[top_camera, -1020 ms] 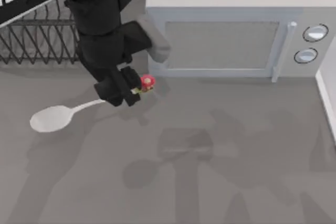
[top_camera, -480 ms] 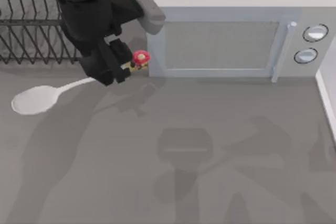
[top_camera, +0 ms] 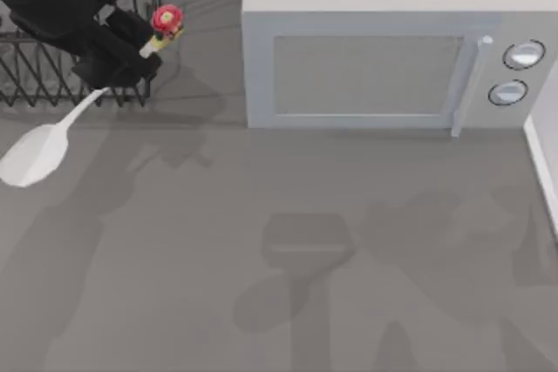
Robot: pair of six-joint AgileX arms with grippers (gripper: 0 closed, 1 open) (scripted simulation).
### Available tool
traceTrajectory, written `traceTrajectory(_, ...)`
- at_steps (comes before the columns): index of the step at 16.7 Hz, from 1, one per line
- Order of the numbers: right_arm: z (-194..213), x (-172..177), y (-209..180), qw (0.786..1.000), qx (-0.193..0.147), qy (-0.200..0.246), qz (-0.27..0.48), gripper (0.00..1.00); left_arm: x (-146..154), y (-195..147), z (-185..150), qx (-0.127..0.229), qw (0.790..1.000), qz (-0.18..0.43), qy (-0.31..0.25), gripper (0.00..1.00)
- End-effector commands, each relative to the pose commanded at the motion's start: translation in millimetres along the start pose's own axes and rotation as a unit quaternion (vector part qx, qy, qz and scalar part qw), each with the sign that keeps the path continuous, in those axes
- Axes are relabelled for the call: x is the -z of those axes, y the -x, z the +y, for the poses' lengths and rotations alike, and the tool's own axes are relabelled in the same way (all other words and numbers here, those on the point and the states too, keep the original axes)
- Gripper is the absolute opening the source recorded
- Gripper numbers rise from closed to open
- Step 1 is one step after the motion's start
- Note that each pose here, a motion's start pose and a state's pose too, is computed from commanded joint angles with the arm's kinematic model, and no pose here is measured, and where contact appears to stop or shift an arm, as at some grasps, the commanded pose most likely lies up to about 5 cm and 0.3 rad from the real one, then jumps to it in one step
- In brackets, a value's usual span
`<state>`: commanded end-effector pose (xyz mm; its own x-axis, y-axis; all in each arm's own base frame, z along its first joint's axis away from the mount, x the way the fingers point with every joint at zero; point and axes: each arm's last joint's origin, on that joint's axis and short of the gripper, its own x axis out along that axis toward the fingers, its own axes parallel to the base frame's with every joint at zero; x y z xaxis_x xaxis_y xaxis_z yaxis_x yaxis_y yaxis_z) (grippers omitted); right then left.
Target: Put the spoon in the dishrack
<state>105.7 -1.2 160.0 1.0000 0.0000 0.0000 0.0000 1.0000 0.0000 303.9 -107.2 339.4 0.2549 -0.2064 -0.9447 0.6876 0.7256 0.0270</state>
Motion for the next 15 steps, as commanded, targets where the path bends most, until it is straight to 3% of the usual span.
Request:
traceTrajectory(3, 0.0, 0.0, 0.0, 1.0, 0.0, 0.0, 0.0, 1.0, 23.5, 12.0, 19.0, -0.045, 0.993, -0.083, 0.072, 0.0)
traceTrajectory(5, 0.0, 0.0, 0.0, 1.0, 0.0, 0.0, 0.0, 1.0, 35.7, 35.9, 27.9, -0.093, 0.973, -0.18, 0.107, 0.0)
traceTrajectory(9, 0.0, 0.0, 0.0, 1.0, 0.0, 0.0, 0.0, 1.0, 74.6, 87.6, 34.6, -0.184, 0.895, -0.372, 0.166, 0.0)
traceTrajectory(15, 0.0, 0.0, 0.0, 1.0, 0.0, 0.0, 0.0, 1.0, 140.7, 125.5, 20.7, -0.278, 0.78, -0.517, 0.217, 0.0)
